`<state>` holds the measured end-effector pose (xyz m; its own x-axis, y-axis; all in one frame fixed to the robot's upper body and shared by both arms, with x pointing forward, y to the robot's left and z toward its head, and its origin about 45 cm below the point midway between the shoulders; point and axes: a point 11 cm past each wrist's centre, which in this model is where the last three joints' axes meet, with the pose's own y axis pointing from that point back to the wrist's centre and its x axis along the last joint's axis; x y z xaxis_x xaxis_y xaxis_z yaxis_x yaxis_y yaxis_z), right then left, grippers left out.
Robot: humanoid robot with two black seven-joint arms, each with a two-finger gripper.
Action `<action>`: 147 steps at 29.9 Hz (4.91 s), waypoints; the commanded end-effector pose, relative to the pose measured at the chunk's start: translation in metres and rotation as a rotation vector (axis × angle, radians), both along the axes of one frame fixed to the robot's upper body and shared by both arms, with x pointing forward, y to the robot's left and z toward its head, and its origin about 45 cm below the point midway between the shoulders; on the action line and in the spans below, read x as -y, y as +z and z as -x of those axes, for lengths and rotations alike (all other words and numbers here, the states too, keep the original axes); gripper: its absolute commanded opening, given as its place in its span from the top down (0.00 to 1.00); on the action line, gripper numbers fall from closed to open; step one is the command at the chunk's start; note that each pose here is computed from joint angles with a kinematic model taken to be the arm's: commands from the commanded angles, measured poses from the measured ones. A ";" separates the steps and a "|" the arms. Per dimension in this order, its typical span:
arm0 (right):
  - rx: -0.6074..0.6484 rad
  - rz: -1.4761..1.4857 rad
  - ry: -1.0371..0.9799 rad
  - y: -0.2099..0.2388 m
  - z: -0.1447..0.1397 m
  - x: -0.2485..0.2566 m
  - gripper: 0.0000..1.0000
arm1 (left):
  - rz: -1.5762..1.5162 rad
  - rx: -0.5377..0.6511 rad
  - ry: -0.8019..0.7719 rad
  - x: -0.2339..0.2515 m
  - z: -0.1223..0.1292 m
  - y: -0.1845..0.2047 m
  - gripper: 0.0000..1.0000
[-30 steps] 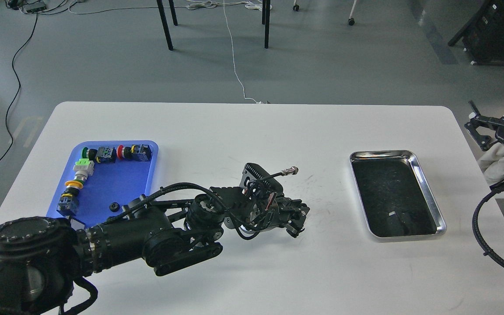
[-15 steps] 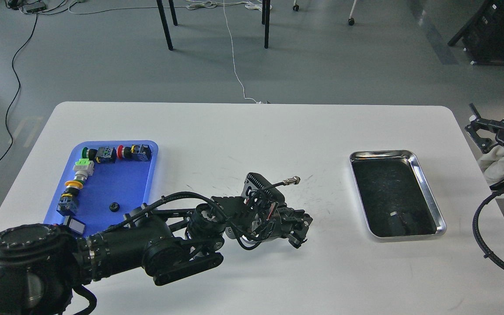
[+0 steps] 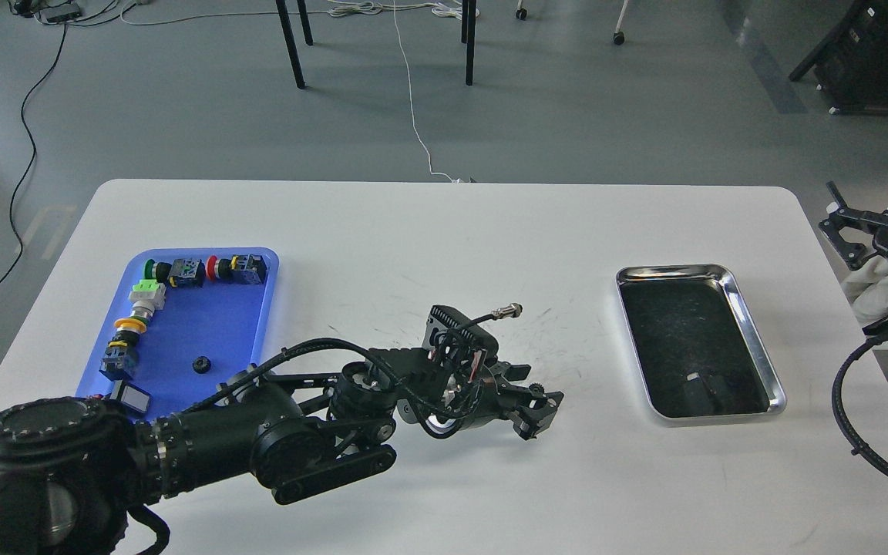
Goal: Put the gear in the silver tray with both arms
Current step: 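Open the left gripper to release the gear onto the table, then raise and withdraw the left arm back over the blue tray, then reach the right gripper down to the black gear on the table, then grasp the black gear with the right gripper and lift it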
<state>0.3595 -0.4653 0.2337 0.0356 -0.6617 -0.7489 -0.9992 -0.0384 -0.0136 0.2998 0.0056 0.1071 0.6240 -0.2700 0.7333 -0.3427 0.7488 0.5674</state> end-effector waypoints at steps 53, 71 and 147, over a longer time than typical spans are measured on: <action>-0.124 1.624 1.241 0.008 0.005 -0.238 0.01 | 1.498 -0.601 1.284 -0.313 -0.154 0.134 0.02; -0.207 1.901 1.693 -0.054 0.013 -0.342 0.02 | 1.499 -0.518 1.336 -0.349 -0.142 0.127 0.02; -0.201 1.894 1.283 0.080 -0.059 -0.238 0.99 | 1.498 -0.510 1.328 -0.343 -0.143 0.126 0.02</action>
<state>0.4060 -0.1889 0.2833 0.9313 0.0047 0.3643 -0.3468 -0.2952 0.8903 0.4427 0.3493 0.2324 0.0655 0.9318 -0.3569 -0.9910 0.1027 0.0861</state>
